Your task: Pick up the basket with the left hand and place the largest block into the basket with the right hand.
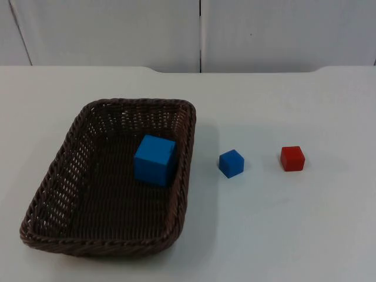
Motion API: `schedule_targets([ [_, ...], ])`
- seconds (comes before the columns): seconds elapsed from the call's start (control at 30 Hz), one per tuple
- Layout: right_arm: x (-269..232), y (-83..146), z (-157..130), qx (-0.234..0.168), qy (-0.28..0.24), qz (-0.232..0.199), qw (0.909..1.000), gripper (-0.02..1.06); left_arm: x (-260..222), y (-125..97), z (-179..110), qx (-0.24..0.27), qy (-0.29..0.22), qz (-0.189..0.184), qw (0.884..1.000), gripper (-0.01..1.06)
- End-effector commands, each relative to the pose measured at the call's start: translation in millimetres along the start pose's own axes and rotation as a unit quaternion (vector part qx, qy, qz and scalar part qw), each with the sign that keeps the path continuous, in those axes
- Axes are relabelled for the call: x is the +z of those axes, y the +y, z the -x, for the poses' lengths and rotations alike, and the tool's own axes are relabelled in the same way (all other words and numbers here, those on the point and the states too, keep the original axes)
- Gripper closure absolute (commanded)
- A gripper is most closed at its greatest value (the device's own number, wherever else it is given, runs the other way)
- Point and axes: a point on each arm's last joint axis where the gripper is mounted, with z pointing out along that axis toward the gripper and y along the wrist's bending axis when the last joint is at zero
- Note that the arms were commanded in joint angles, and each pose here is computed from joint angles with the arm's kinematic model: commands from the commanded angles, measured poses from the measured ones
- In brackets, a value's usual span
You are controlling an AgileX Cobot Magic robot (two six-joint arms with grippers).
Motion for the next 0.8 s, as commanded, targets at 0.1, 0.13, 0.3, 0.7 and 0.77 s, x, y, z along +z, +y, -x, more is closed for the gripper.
schedule_targets([
  [0.1, 1.1, 1.4, -0.3, -0.011, -0.005, 0.008, 0.9999, 0.36, 0.9, -0.4, -0.2, 0.000, -0.004, -0.002, 1.000, 0.04],
  [0.13, 1.1, 1.4, -0.3, -0.011, -0.005, 0.008, 0.9999, 0.29, 0.9, -0.4, -0.2, 0.000, -0.004, -0.002, 1.000, 0.00],
  [0.3, 1.1, 1.4, -0.3, -0.011, -0.005, 0.008, 0.9999, -0.01, 0.9, -0.5, -0.2, 0.000, -0.004, -0.002, 1.000, 0.00],
  [0.7, 1.1, 1.4, -0.3, -0.011, -0.005, 0.008, 0.9999, -0.01, 0.9, -0.5, -0.2, 0.000, -0.004, -0.002, 1.000, 0.00],
  [0.77, 1.1, 1.4, -0.3, -0.011, -0.005, 0.008, 0.9999, -0.01, 0.9, -0.5, -0.2, 0.000, -0.004, -0.002, 1.000, 0.00],
])
